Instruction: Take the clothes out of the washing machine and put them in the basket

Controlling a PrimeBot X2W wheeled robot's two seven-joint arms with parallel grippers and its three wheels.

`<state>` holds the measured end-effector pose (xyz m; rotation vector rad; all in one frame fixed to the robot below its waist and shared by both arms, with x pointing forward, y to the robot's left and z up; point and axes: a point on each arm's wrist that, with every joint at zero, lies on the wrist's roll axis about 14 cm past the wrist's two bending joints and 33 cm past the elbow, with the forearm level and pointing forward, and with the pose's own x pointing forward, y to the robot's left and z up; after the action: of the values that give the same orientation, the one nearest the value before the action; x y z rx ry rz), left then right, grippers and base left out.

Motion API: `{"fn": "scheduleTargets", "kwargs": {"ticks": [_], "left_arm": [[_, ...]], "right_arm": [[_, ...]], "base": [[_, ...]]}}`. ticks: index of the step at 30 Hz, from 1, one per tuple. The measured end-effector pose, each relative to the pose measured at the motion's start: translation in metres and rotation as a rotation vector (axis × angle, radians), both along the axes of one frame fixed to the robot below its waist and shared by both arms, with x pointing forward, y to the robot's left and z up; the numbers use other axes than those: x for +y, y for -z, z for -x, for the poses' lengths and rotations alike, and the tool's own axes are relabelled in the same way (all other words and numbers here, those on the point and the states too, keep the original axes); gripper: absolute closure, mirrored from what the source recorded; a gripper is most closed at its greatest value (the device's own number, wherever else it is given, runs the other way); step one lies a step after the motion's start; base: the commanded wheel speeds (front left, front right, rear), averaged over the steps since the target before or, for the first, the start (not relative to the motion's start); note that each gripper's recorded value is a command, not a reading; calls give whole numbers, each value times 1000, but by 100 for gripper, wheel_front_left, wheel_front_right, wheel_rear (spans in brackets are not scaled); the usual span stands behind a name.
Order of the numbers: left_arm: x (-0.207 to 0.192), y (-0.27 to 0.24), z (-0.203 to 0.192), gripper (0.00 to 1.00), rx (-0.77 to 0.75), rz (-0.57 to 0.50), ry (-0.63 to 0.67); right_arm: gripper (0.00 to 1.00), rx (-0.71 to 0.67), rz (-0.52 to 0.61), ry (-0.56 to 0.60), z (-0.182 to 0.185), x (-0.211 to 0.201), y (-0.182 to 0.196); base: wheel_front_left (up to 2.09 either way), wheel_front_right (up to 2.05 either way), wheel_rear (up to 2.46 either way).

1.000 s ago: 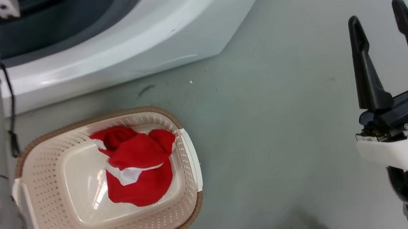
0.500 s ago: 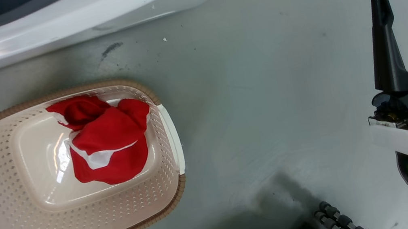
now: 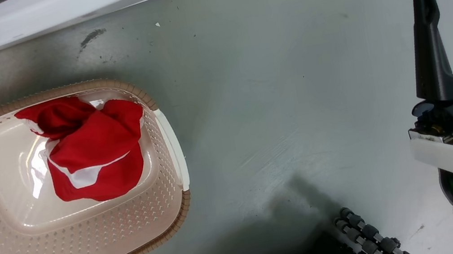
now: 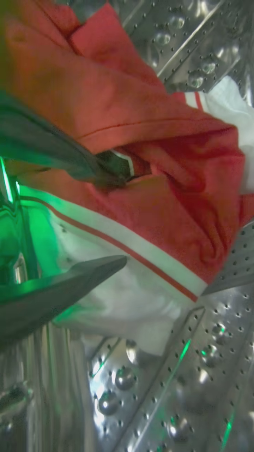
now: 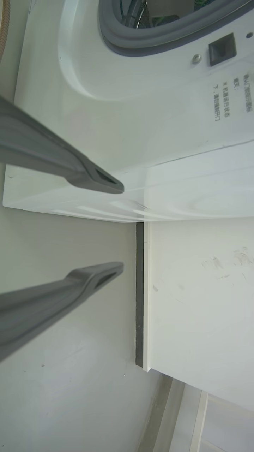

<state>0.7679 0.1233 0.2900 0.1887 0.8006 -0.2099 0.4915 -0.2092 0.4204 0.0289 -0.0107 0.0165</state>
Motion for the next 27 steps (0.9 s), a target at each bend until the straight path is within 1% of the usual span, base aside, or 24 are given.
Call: {"fn": "scheduleTargets", "kwargs": {"ticks": [12,13,14,22,27], "left_arm": [[4,15,-7,0,-25,-12,-5],[5,14,-8,30,-34,-11,-8],[5,13,-9,100,-42,-12,-8],[9,2,-12,100,-106,-6,-3],[10,-16,-14,100,-166,4,3]], "right_arm": [[0,21,0,5,-1,-2,10],[0,20,0,5,-2,-2,10],[0,19,0,4,-2,-2,10],[0,7,-1,0,-3,-1,6],[0,-9,-2,-9,-3,2,-2]], "base": [[0,0,0],[0,0,0],[0,0,0],[0,0,0],[0,0,0]]}}
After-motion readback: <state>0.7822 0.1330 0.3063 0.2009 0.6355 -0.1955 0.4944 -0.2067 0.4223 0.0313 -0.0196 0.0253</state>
